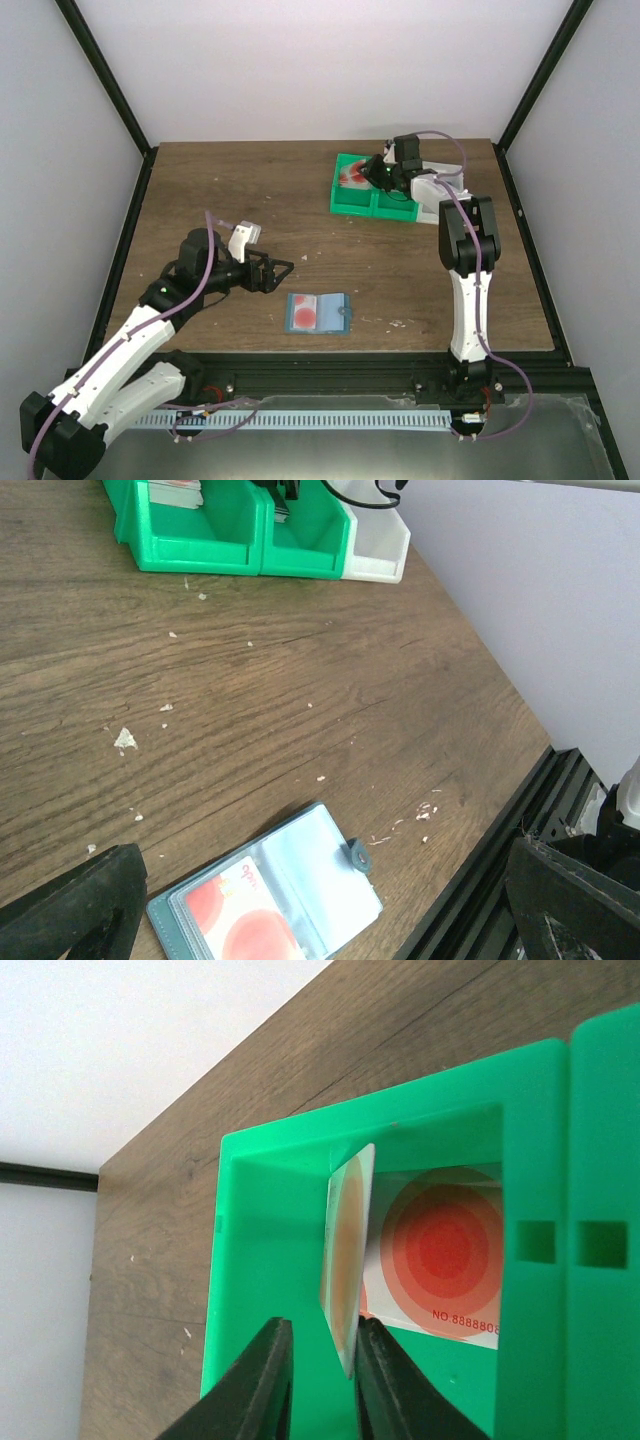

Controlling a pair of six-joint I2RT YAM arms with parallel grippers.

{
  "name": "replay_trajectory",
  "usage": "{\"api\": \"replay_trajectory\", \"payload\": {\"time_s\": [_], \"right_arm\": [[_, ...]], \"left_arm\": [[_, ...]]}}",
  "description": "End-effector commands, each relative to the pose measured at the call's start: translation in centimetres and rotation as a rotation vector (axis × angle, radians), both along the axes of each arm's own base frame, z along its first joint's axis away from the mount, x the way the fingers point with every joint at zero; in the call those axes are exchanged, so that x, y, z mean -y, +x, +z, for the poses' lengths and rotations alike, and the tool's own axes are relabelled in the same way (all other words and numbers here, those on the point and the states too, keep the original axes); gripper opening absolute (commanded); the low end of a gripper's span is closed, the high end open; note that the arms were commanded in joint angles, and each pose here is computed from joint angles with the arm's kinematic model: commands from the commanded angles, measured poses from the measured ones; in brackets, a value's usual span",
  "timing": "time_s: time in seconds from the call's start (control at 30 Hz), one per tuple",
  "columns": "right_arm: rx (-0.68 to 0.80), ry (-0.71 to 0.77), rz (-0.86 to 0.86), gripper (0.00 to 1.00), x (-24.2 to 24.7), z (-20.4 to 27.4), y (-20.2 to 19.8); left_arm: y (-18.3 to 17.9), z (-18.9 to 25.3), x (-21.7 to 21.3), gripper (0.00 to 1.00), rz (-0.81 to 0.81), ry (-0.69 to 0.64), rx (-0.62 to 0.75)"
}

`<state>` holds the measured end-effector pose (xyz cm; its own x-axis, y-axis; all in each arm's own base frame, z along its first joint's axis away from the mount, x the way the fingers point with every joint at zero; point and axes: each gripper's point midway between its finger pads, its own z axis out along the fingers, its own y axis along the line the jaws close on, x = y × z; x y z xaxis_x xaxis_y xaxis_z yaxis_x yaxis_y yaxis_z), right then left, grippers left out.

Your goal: Take the credit cards out of the card holder

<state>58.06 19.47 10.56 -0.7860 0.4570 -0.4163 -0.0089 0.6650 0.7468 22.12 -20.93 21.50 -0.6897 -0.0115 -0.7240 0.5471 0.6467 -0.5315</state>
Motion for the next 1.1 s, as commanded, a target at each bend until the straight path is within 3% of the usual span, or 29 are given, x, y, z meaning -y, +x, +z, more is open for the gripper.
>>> {"api": "replay_trajectory", "payload": {"time_s": [0.0, 0.37, 0.7, 0.9, 1.07], "right_arm": [[-0.004, -0.009, -0.015, 0.21, 0.4, 0.9, 0.6], [0.005, -0.083, -0.047, 0.39, 1.3, 2.6, 1.7], [0.051, -0.093, -0.02, 0.47, 1.4, 6.6, 0.4], [0.056, -0.095, 0.048, 0.48, 1.1, 8.9, -3.8], [0.026, -0.065, 0.101, 0.48, 0.7, 9.6, -10.3]], "left_arm": [[-0.1, 0.1, 0.1, 1.0, -0.01, 0.0, 0.013], [0.2, -0.3, 0.0, 1.0, 0.004, 0.008, 0.004], [1.5, -2.3, -0.6, 1.0, 0.06, 0.091, -0.051], [1.7, -4.9, -0.1, 0.97, 0.037, 0.135, -0.152], [1.3, -5.7, 1.6, 0.92, -0.035, 0.085, -0.243]]}}
